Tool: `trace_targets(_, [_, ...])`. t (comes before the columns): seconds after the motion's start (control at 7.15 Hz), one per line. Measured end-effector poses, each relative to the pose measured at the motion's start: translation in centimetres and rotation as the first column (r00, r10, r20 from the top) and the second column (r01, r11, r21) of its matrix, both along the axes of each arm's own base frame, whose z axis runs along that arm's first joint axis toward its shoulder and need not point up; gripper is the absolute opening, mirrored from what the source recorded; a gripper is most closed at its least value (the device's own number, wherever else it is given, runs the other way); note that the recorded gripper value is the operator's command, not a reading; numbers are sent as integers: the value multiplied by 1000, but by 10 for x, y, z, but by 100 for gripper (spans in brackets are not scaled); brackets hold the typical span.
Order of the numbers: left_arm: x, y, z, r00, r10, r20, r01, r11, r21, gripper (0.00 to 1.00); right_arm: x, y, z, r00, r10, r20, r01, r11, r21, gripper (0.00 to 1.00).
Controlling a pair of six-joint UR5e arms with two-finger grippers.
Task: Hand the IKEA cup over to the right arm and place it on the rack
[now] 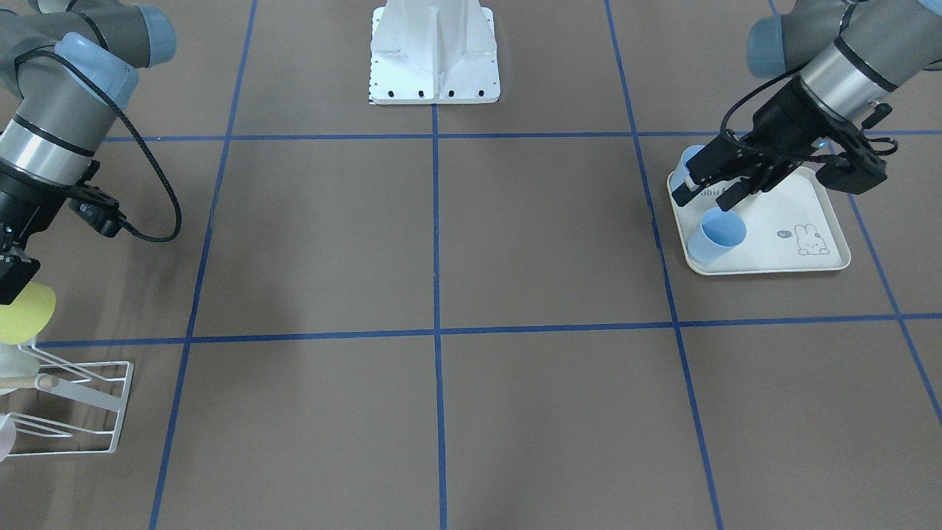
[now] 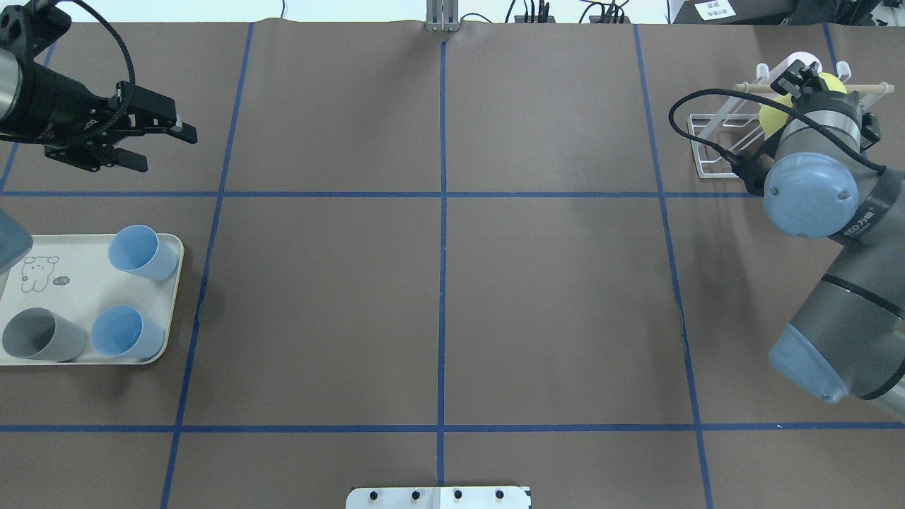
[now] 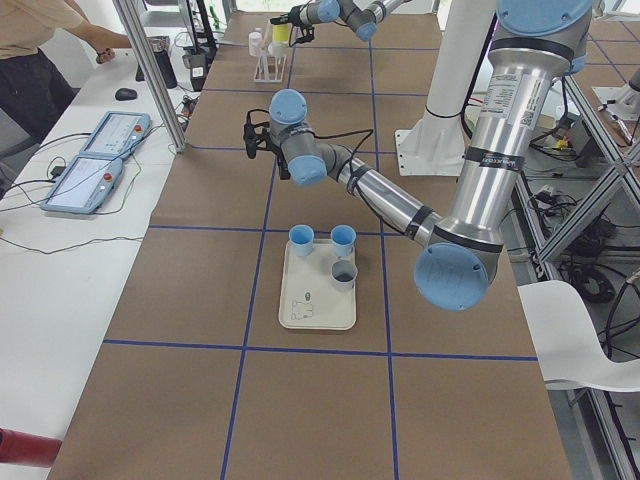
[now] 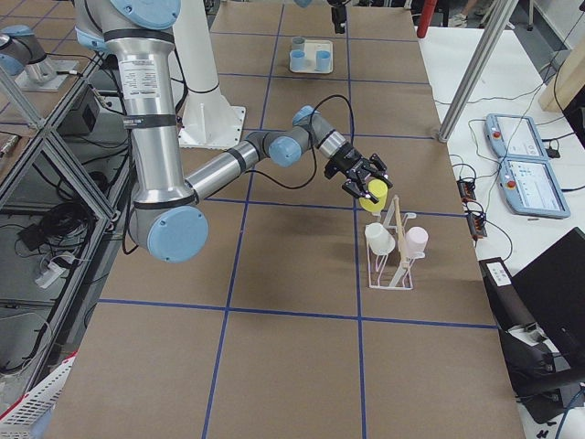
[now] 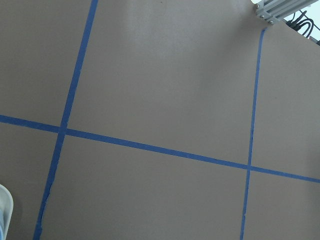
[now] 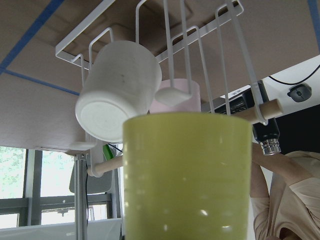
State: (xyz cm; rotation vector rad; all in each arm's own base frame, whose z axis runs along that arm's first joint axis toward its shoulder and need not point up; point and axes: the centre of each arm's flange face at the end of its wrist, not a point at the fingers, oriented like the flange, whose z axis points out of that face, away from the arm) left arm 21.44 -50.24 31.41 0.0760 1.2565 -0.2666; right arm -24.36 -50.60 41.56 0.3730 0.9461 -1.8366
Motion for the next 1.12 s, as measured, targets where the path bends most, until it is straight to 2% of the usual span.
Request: trace_targets(1.12, [4, -3, 0, 1000, 5, 1, -5, 1000, -1, 100, -18, -7, 24, 999, -14, -48, 13, 1000, -22, 35])
